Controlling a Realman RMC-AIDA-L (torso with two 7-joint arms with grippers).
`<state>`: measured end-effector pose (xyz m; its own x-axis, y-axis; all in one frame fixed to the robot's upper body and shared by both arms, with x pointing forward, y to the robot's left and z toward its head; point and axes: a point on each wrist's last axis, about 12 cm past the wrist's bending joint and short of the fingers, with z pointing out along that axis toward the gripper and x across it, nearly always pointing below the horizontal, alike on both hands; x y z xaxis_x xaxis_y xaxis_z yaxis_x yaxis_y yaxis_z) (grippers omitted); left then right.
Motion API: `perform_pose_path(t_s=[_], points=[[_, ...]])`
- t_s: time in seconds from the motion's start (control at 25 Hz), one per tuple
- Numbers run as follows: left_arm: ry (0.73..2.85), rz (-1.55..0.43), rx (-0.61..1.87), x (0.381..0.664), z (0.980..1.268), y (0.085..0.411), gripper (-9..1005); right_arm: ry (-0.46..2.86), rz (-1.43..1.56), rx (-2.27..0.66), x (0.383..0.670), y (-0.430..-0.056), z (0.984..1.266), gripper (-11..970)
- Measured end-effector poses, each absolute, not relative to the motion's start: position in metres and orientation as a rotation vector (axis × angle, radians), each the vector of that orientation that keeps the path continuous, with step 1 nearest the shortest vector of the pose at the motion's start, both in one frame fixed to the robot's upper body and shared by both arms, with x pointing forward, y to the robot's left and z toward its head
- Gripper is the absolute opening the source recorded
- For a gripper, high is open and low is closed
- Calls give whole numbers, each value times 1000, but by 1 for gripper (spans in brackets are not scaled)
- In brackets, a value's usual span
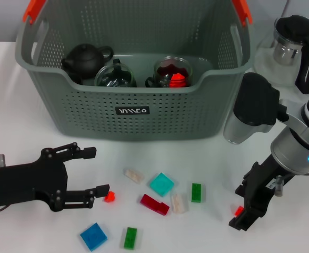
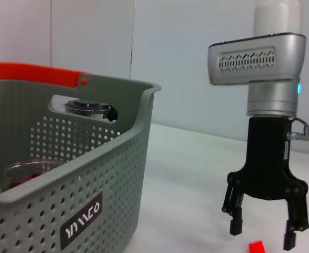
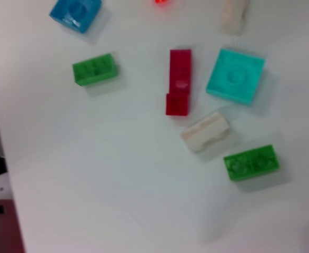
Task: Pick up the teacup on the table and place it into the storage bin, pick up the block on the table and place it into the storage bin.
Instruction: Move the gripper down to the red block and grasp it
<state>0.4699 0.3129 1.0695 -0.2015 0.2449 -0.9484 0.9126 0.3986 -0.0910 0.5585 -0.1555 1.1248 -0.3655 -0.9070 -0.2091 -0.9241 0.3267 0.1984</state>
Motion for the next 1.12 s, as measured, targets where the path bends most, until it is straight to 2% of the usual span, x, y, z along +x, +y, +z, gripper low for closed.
perform_pose_path(t_s=[0.24, 0.56, 1.0, 1.12], points=[[1697, -867, 1015, 471, 1067, 311, 878, 2518, 384, -1730, 559, -152, 1121, 797], [1696, -863, 1014, 471, 1064, 311, 877, 2527, 338, -1740, 557, -150, 1116, 634], [1700, -848, 1014, 472, 1063, 311, 878, 2516, 307, -1759, 555, -146, 1111, 629], [1700, -848, 1014, 472, 1063, 312, 878, 2517, 306, -1759, 555, -145, 1111, 523]])
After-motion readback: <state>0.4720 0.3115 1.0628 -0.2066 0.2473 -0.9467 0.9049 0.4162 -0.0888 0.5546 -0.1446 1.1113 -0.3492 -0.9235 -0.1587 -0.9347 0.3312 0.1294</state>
